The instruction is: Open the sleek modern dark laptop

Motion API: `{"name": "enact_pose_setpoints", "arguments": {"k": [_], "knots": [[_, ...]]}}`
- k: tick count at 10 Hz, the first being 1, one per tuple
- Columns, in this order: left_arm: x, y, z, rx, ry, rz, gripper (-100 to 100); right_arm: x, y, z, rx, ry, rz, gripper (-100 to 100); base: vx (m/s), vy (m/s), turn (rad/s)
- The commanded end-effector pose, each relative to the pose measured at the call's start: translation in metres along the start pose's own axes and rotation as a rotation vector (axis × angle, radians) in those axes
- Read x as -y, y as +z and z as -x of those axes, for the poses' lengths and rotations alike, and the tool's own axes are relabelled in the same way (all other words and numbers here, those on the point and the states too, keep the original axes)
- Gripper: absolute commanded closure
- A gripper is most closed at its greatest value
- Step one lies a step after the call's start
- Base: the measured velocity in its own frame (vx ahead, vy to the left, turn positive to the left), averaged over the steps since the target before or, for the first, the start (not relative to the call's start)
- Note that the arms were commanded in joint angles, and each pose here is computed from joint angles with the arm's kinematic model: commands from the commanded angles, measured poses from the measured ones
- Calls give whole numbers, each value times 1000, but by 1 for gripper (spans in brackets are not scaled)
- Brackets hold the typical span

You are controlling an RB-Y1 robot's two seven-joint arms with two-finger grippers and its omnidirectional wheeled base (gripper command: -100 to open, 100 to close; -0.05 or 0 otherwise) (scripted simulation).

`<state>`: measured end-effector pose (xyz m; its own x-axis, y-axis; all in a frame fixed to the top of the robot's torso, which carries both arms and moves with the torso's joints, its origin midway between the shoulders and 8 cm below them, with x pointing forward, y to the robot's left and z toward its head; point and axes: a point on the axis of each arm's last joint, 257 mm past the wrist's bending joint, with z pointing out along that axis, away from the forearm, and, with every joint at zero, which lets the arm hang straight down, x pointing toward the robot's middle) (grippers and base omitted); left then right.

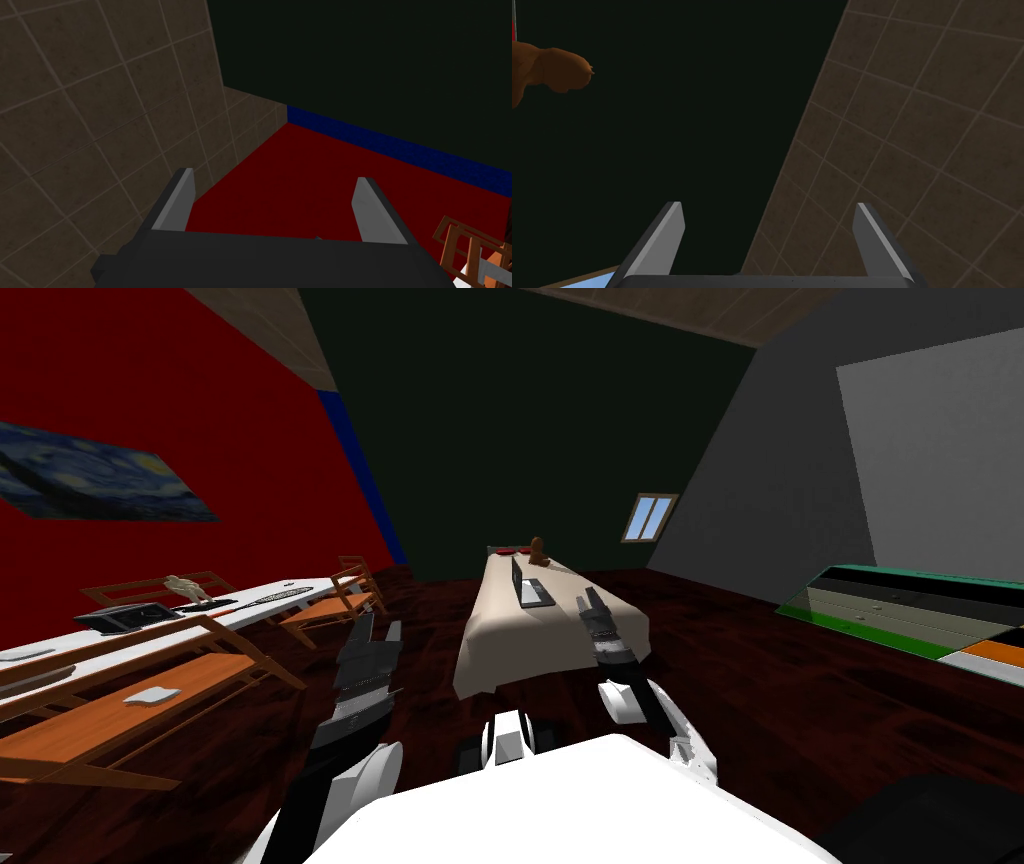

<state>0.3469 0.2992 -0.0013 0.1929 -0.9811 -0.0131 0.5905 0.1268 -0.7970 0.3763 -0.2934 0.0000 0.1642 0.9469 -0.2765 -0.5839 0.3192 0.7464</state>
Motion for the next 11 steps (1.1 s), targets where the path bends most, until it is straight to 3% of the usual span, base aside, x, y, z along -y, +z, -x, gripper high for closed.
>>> {"name": "enact_pose_setpoints", "arguments": {"k": [1,3,4,7,8,11], "knots": [[0,0,0,0,0,0,0,29,0,-3,-71,-179,-56,-100,4,86,61],[0,0,0,0,0,0,0,53,-1,1,-125,-328,-98,-100,-2,79,71],[0,0,0,0,0,0,0,53,-1,0,-129,-337,-98,-100,10,58,15],[0,0,0,0,0,0,0,90,-3,13,-206,-572,-159,-100,5,75,68],[0,0,0,0,0,0,0,90,-3,12,-211,-582,-159,-100,6,59,33],[0,0,0,0,0,0,0,127,-5,34,-285,-823,-219,-100,9,74,81]]}}
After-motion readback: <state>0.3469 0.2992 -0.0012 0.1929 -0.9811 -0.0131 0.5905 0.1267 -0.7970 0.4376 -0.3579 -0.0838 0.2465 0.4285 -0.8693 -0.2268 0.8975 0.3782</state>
